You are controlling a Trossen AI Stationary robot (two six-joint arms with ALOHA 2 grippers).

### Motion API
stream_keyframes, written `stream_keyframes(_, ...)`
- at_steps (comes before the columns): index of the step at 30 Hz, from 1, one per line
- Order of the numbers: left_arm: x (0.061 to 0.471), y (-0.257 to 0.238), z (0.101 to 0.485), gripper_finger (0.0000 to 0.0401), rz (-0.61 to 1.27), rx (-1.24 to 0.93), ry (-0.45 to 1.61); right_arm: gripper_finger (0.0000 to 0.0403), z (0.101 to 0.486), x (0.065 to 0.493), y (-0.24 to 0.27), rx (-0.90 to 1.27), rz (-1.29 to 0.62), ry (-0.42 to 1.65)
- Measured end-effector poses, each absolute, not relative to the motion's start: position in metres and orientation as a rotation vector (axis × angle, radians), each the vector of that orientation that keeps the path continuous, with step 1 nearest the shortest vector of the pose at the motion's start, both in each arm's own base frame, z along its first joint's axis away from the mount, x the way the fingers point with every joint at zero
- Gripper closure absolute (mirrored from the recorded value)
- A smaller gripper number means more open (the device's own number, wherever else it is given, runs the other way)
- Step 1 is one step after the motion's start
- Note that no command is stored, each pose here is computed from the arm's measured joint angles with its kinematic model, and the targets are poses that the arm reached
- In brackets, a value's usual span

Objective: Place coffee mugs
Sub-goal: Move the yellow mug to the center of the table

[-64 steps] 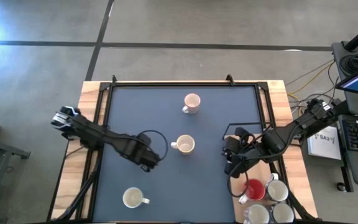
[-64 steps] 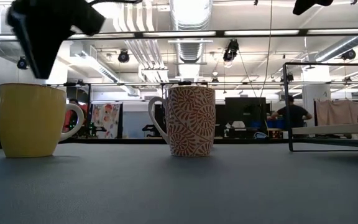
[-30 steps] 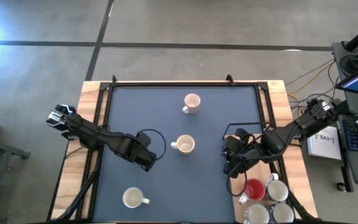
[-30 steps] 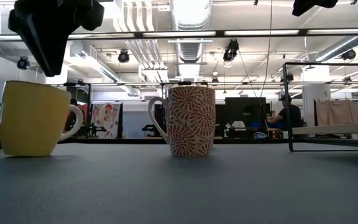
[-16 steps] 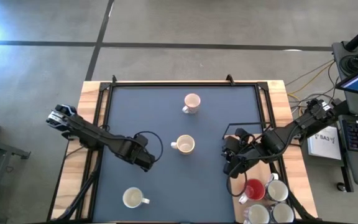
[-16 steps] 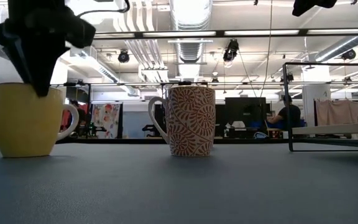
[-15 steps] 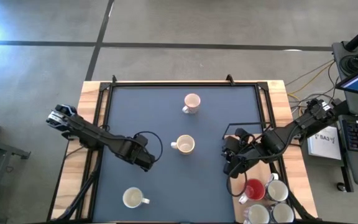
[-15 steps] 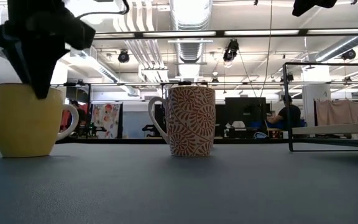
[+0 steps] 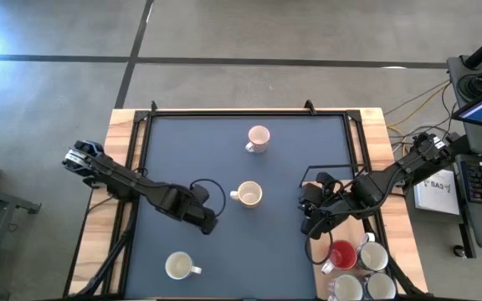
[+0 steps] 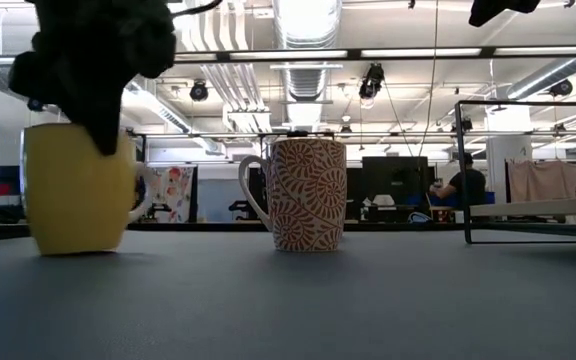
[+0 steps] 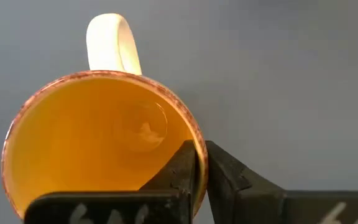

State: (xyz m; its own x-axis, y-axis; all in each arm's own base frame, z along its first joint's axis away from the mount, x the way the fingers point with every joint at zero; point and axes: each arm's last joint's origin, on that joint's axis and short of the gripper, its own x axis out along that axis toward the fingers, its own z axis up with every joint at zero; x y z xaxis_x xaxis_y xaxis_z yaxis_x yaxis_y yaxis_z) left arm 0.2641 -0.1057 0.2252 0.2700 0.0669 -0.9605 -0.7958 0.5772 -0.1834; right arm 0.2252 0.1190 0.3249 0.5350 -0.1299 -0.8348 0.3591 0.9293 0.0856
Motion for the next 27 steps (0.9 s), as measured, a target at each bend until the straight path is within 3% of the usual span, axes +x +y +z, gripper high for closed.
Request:
stream_keyframes(10,0.307,-0.122,0.233,0.0395,0.565,-0.807,1.001,0.0337,0.324,0.225,0.119,0.261,-0.298,0.968)
stream_keyframes(18,0.345,-0.136,0.231,0.0395,0.613,-0.603,1.123,0.0337,0.323,0.225,0.119,0.291,-0.315,0.965)
stream_keyframes(27,0.385,-0.153,0.235,0.0395,0.483,-0.497,1.127,0.0337,0.323,0.224,0.119,0.287,-0.318,0.973)
